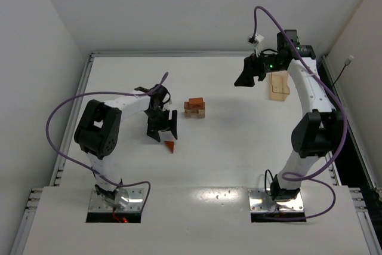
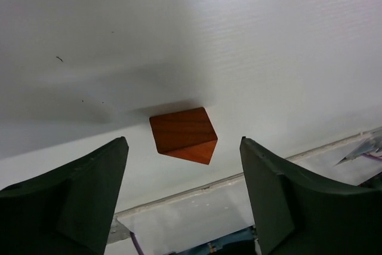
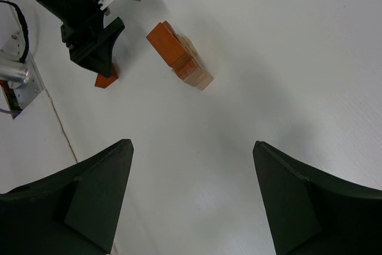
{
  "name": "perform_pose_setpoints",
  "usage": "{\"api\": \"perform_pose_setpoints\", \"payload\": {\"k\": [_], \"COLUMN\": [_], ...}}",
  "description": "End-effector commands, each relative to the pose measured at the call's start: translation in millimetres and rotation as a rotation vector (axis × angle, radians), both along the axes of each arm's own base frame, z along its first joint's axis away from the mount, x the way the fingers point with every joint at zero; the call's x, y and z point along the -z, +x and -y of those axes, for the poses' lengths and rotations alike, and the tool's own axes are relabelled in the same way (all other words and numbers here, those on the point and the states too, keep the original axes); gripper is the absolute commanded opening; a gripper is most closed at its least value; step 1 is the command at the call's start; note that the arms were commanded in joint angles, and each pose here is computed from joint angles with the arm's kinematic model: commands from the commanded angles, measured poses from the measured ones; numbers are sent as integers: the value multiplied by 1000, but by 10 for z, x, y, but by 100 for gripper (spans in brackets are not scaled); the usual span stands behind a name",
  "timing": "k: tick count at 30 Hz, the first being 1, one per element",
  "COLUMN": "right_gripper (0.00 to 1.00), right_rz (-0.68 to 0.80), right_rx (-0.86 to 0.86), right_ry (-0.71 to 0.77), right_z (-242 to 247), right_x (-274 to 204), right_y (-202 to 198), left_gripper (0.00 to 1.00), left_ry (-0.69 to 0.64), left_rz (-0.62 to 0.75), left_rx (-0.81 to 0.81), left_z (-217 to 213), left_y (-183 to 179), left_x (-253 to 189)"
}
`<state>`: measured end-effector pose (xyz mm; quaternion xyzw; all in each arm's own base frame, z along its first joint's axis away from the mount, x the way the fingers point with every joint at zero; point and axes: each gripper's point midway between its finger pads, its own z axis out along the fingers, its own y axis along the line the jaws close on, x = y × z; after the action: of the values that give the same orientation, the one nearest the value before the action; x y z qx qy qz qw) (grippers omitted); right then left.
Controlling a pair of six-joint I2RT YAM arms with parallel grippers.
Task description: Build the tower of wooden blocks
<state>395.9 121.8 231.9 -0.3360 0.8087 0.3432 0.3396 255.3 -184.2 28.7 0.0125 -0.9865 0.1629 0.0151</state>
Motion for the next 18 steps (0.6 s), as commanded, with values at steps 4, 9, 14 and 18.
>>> {"api": "perform_pose_setpoints", "payload": {"k": [4, 9, 14, 18], "right_gripper": [79, 79, 79, 79], "right_rz": [70, 70, 78, 59], "right_rx": [-37, -37, -41, -32], "right_ry": [42, 42, 39, 40], "right_z": [-47, -47, -46, -9], "right_x": [-218, -218, -217, -176], "right_y": [23, 23, 26, 33], "left_gripper": [74, 68, 65, 65], "left_ry": [-62, -67, -62, -57], "left_rz": [42, 29, 18, 5], "left_rx": [24, 34, 34, 33], "left_z": [115, 138, 145, 150], "left_y": [-21, -74, -60, -48], "left_x": [-187, -172, -132, -86]}}
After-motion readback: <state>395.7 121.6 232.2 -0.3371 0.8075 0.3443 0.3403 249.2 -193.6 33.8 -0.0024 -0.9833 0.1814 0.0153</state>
